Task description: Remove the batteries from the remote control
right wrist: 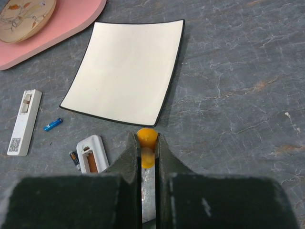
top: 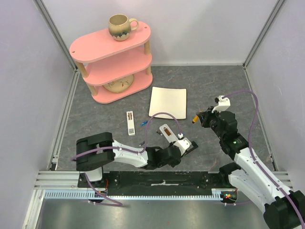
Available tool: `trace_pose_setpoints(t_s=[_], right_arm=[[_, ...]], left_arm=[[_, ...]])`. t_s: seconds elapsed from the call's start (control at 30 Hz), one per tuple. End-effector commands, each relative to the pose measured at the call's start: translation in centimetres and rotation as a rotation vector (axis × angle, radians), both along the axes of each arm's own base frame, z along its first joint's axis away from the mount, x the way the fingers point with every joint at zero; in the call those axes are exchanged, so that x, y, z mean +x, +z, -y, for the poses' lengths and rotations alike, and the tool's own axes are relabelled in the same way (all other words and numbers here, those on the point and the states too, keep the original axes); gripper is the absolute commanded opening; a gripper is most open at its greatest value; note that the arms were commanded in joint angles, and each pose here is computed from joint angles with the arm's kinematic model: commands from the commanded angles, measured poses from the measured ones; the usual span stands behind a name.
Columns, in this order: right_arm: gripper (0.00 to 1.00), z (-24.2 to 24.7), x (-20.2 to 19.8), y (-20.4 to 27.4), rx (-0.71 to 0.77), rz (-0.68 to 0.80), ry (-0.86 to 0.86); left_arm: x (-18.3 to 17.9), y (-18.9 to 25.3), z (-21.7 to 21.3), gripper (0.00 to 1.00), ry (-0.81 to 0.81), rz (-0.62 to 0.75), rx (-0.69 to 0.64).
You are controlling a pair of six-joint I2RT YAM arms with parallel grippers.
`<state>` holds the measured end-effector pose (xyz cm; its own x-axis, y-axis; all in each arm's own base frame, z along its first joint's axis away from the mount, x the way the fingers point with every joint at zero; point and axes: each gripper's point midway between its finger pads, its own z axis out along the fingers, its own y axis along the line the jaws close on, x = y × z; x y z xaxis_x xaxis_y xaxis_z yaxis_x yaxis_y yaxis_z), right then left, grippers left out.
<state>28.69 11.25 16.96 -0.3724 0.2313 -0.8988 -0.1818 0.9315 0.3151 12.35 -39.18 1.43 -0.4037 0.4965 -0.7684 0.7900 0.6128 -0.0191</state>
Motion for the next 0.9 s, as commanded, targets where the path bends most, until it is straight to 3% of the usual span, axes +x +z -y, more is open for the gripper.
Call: trace_pose_setpoints(t_s=[0.0, 0.33, 0.4, 0.43, 0.47, 0.53, 0.6, 0.7, 0.87], right_arm=[[0.0, -0.3, 0.0, 0.7, 0.006, 0.04, 0.027], [0.0, -0.9, 0.0, 0.7, 0.022, 0.038, 0.051], [0.0, -0.9, 0.1, 0.7, 0.027, 0.038, 0.048], [0.0, -0.9, 0.1, 0.7, 0.029, 0.039, 0.049], [0.0, -1.3, -0.1, 0.8, 0.036, 0.038, 0.072], [0.0, -1.6, -0.2, 0.8, 0.044, 0.037, 0.089], [0.0, -1.9, -0.4, 0.6, 0.06, 0.044, 0.107], [0.0, -2.5, -1.0, 0.3, 0.08, 0.048, 0.145], [0.0, -3.2, -1.8, -1.1, 0.104, 0.029, 0.189]], left_arm=[[0.7, -5.6, -6.0, 0.25, 0.053, -0.055, 0.252], [6.4, -3.0, -3.3, 0.28, 0.033, 0.041, 0.202], [6.3, -2.8, -3.0, 0.37, 0.007, 0.049, 0.207], [6.2, -2.8, -3.1, 0.54, -0.007, 0.052, 0.214], [6.0, -3.0, -3.2, 0.6, -0.015, 0.041, 0.214], [5.5, -3.5, -3.8, 0.72, -0.017, 0.024, 0.221], [4.9, -3.9, -4.7, 0.76, -0.005, 0.002, 0.217], [4.1, -4.5, -6.1, 0.76, 0.012, -0.016, 0.209], [3.0, -5.7, -7.2, 0.66, -0.007, -0.043, 0.194]])
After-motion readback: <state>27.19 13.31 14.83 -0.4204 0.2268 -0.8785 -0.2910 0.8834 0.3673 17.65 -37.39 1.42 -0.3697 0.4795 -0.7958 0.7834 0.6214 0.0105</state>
